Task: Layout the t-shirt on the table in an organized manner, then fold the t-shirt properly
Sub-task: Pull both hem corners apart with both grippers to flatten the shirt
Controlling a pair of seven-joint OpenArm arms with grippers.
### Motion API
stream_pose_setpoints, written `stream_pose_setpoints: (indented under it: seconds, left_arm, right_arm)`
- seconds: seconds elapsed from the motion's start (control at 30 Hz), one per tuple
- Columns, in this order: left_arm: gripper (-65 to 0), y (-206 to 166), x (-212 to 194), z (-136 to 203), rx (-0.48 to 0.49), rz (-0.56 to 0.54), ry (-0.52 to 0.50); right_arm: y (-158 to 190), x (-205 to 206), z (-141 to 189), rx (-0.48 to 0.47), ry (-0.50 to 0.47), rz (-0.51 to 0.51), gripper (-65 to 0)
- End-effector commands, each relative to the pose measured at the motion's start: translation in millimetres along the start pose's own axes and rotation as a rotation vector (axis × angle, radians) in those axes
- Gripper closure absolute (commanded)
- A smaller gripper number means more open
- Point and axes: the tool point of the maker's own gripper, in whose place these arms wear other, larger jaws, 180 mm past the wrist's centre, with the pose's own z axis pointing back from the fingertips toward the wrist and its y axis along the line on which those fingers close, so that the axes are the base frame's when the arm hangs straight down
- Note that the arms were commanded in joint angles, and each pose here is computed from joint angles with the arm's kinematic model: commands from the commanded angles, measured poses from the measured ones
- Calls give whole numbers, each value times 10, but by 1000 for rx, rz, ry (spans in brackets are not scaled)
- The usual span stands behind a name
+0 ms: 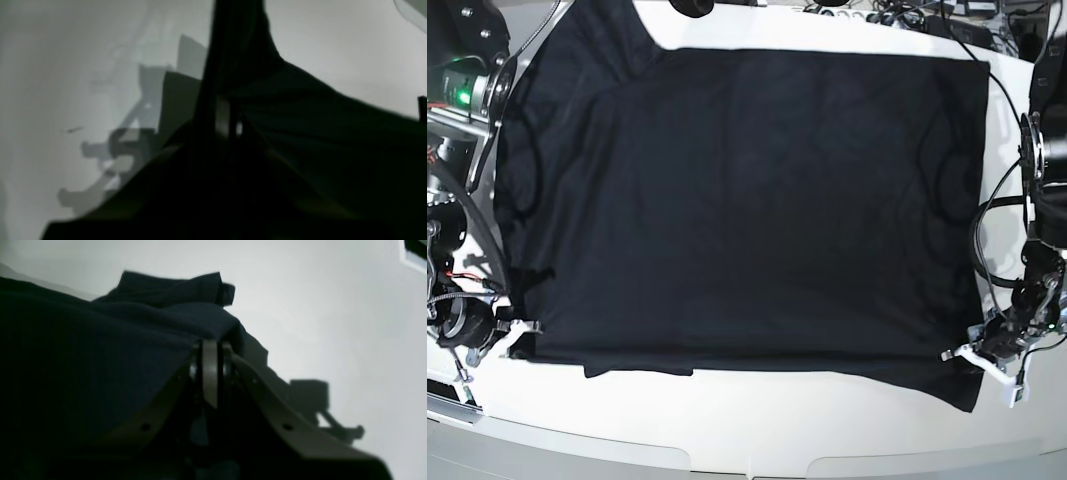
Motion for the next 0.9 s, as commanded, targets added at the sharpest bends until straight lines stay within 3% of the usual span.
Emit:
stream_pose_setpoints:
  seconds: [0.0, 0.17, 0.27, 0.33, 0.4, 0.47, 0.7, 0.77, 0.83, 0.87]
  left_arm:
    - [0, 24, 338, 39, 3, -20, -80]
    - [0, -71, 296, 1, -12, -77, -74]
    - [-158, -84, 329, 0, -15, -84, -90]
    - [-277, -86, 363, 2, -15, -84, -95]
    - [-326, -91, 410, 4, -15, -85, -98]
    - [-326, -88, 411, 4, -14, -85, -87]
    - [-319, 26, 151, 39, 2, -70, 53]
    - [-213, 81, 56, 76, 5, -45, 112]
    - [-14, 157, -33, 136, 7, -10, 172]
    - [0, 198, -64, 170, 8, 7, 194]
  right_arm:
    - [-82, 294, 95, -23, -75, 18, 0]
    - [-55, 273, 92, -8, -70, 38, 0]
    - [-72, 280, 94, -17, -72, 28, 0]
    - [-123, 281, 96, -45, -69, 8, -124]
    - [-181, 270, 100, -76, -62, -8, -285]
    - [-207, 264, 102, -89, -61, -27, -376]
    - [-204, 98, 98, -88, 26, -34, -379]
    - [-182, 9, 102, -74, 69, -45, -354]
    - [-97, -77, 105, -21, 93, -60, -303]
    - [-42, -147, 108, 12, 112, -59, -276]
